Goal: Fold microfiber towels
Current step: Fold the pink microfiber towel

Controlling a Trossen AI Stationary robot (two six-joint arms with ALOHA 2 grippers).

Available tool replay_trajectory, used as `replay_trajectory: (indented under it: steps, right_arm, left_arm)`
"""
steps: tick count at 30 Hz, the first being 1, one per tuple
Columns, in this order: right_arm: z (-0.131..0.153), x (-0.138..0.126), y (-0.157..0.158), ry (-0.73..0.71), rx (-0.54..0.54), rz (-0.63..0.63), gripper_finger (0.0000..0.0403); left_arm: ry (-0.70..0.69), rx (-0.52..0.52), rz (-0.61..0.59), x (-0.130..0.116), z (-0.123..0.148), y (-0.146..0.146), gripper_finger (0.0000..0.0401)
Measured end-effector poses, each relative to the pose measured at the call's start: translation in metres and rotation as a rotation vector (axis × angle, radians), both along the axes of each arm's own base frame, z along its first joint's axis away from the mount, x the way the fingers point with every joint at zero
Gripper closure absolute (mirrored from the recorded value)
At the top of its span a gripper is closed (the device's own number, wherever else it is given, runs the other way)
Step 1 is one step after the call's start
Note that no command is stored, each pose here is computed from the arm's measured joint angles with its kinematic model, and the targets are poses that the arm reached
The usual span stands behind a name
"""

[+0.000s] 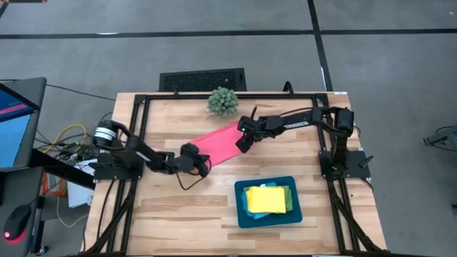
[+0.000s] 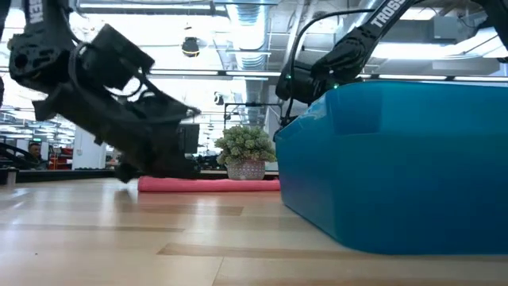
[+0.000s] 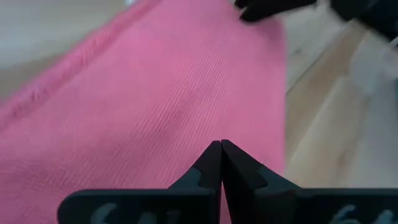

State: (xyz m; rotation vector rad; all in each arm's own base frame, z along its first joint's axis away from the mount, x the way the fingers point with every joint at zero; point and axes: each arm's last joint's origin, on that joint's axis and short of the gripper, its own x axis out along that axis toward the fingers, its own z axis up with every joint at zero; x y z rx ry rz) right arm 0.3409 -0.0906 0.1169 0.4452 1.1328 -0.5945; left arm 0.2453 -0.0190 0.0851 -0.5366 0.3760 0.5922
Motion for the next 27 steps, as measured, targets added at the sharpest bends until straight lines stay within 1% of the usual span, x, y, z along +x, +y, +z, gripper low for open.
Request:
replay_trajectory:
  steps: [3,7,10,12,14,17,20,24,27]
  right_arm:
    - [0.001,0.001,0.004,-0.006,-0.003,0.026,0.0261]
    - [0.001,0.002,0.005,-0.015,0.013,0.036,0.0325]
    - [0.000,0.002,0.005,-0.015,0.015,0.042,0.0364]
    - [0.006,0.001,0.005,-0.027,0.013,0.044,0.0386]
    - [0.011,-0.001,0.005,-0.035,0.012,0.045,0.0395]
    - [0.021,-0.005,0.007,-0.045,0.013,0.038,0.0386]
    - [0.035,-0.003,0.007,-0.104,-0.005,0.029,0.0382]
    - [0.038,-0.001,0.012,-0.123,-0.003,0.040,0.0391]
    - [0.045,0.006,0.018,-0.168,-0.008,0.062,0.0395]
  left_arm:
    - [0.025,0.002,0.010,0.005,-0.008,-0.001,0.0401]
    - [0.043,0.025,0.014,0.011,-0.012,-0.001,0.0401]
    - [0.045,0.027,0.007,0.012,-0.012,-0.001,0.0401]
    - [0.044,0.028,0.008,0.012,-0.012,-0.001,0.0401]
    - [0.044,0.028,0.008,0.012,-0.012,-0.001,0.0401]
    - [0.043,0.027,0.008,0.012,-0.012,-0.001,0.0401]
    - [0.041,0.026,0.008,0.012,-0.012,-0.001,0.0401]
    - [0.034,0.023,0.009,0.013,-0.011,-0.001,0.0401]
    - [0.031,0.020,0.010,0.013,-0.011,-0.001,0.0401]
